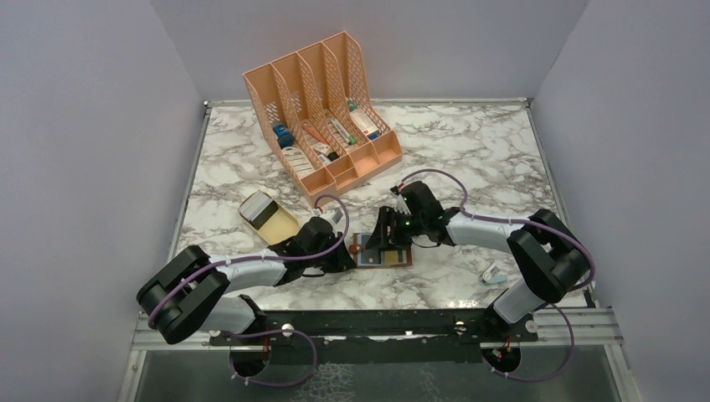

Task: Put the credit cards into the card holder
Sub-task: Insert the credit card into the card holder.

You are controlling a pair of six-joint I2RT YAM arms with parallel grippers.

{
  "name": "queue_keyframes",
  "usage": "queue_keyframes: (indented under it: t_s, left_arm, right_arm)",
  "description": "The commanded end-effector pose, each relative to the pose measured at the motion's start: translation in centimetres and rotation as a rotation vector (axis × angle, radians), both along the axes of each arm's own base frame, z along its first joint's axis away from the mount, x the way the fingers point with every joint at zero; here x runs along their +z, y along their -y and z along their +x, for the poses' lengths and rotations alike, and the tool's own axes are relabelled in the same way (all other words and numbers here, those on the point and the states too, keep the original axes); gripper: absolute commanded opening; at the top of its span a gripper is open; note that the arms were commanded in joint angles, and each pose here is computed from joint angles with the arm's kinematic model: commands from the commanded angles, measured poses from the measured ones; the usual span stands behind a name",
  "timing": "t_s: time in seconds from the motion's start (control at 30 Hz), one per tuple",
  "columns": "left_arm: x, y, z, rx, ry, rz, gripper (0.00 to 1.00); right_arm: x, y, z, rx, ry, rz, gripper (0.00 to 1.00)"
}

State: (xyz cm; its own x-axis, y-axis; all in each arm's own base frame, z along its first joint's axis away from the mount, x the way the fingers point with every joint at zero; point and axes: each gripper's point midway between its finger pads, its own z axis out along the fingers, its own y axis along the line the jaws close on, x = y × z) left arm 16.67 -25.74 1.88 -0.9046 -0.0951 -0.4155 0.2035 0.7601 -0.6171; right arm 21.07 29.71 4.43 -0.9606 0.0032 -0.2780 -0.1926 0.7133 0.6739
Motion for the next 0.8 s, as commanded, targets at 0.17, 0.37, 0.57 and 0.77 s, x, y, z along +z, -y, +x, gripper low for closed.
queue_keyframes:
  t_s: [0.17,0.37,0.57,0.77]
  left_arm:
    - [-0.4,-0.1,0.2,-0.001,0.009,0.027,0.10]
    - [-0.4,-0.2,0.2,0.000,0.009,0.033,0.10]
    - [1.3,-0.4,0.6,0.020,0.036,0.025,0.15]
    - [4.9,0.2,1.7,0.064,0.096,-0.058,0.32]
  right_arm:
    - [0.5,-1.4,-0.4,0.061,0.032,0.062,0.53]
    - [-0.5,-0.4,-0.2,0.060,0.052,-0.006,0.40]
    - [0.6,1.4,0.2,0.002,0.086,-0.093,0.38]
    - [2.0,2.6,0.6,-0.033,0.125,-0.143,0.37]
